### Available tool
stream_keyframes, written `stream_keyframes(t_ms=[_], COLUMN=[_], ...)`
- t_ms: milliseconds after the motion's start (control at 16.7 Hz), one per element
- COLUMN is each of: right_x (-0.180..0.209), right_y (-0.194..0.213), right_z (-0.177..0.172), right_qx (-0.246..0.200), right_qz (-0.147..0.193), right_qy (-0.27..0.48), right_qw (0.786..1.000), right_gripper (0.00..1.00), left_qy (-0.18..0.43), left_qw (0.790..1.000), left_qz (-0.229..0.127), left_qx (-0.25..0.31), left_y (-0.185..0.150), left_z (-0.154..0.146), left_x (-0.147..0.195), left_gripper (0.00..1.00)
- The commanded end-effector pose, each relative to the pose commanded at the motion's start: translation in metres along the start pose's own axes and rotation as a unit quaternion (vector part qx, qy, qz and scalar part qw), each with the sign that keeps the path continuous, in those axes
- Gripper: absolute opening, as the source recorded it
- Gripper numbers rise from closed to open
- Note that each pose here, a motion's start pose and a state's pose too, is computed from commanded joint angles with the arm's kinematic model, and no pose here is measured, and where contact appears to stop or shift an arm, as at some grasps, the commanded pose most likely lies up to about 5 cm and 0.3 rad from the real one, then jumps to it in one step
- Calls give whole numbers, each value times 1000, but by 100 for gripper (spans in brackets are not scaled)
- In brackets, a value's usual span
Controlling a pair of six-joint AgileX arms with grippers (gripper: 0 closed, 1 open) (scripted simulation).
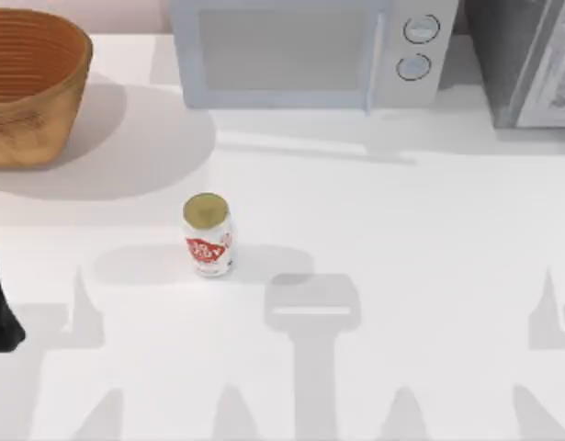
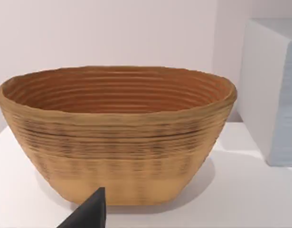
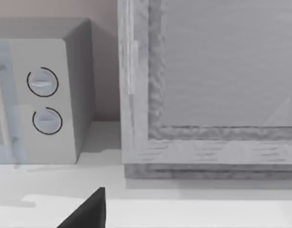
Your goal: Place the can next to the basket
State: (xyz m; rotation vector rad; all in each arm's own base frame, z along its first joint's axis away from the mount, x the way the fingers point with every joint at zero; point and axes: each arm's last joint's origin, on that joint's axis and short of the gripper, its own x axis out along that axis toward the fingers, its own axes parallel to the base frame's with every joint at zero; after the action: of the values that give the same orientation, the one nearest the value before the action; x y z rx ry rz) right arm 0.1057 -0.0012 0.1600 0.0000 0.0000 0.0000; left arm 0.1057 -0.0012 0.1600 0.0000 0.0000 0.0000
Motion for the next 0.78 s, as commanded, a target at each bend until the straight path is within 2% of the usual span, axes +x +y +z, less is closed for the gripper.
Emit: stream_keyframes(t_ms=[240, 480, 660, 780], right_x=[0, 0, 0, 0], right_y=[0, 0, 0, 0], right_z=[0, 0, 0, 0], right_qx=[0, 0, 0, 0], right_qz=[0, 0, 0, 0], right_qy=[0, 0, 0, 0], right_qw=[1000, 1000, 1000, 1000], right_gripper=[100, 100, 100, 100], left_qy=[15, 102, 207, 288], left_qw=[1000, 992, 968, 936], left_qz=[-9, -59, -114, -156], left_qx=[6, 41, 88, 126], left_y=[-2, -12, -26, -39], left_z=[2, 17, 33, 43], left_x=[1, 7, 22, 39], left_gripper=[100, 100, 100, 100])
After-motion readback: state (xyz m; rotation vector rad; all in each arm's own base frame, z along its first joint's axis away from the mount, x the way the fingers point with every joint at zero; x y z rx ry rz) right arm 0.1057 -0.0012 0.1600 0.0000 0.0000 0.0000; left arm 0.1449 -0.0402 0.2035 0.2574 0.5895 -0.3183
